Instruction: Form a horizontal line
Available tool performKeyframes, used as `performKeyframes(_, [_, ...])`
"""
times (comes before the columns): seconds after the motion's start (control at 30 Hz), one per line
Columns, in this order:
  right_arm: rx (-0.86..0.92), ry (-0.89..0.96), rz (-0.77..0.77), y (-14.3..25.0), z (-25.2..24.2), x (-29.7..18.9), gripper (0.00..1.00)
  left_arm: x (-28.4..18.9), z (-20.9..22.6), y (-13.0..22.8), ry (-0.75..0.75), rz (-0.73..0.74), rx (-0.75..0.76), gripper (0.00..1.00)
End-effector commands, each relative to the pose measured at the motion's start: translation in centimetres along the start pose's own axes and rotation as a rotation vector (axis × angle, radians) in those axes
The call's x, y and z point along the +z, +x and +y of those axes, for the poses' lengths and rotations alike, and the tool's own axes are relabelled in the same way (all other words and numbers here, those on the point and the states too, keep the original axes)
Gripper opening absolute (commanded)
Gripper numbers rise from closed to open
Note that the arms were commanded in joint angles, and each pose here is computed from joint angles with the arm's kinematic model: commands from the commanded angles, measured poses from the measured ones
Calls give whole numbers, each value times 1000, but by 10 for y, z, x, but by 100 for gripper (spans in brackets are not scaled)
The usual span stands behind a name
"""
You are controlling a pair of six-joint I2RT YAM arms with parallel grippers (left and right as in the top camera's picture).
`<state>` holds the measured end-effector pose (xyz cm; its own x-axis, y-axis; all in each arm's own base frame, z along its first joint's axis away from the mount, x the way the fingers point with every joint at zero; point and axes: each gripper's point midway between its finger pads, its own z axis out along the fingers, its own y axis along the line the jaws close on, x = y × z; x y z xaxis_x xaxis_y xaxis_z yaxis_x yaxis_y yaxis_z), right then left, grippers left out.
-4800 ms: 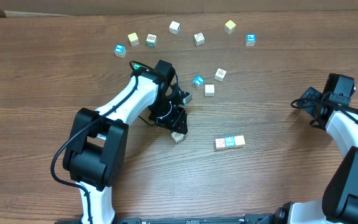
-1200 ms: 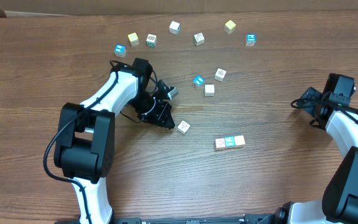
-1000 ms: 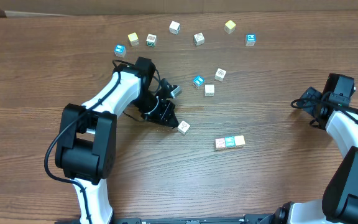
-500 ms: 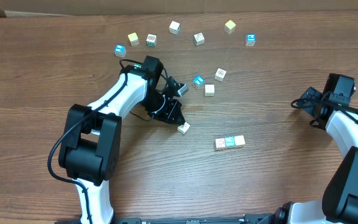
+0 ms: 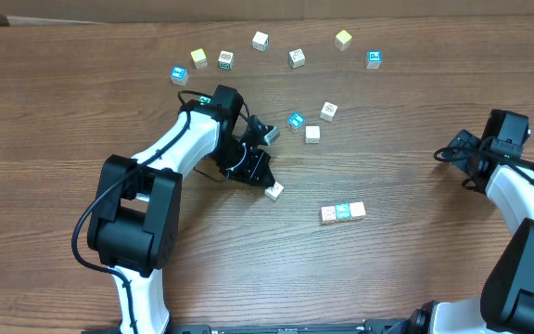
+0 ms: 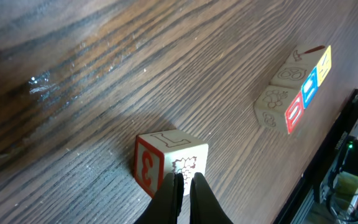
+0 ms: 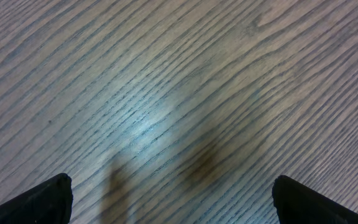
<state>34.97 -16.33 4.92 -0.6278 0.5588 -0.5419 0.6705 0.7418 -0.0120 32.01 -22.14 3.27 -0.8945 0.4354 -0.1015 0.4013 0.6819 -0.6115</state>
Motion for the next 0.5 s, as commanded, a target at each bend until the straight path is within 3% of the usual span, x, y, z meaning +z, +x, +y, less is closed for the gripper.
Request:
performKeyframes(0.0, [7,0,-11,-4,0,0,100,1,-4,7,2,7,-6,4])
performKeyframes(0.47, [7,0,-11,-4,0,0,100,2,27,12,-150,18,-53,4])
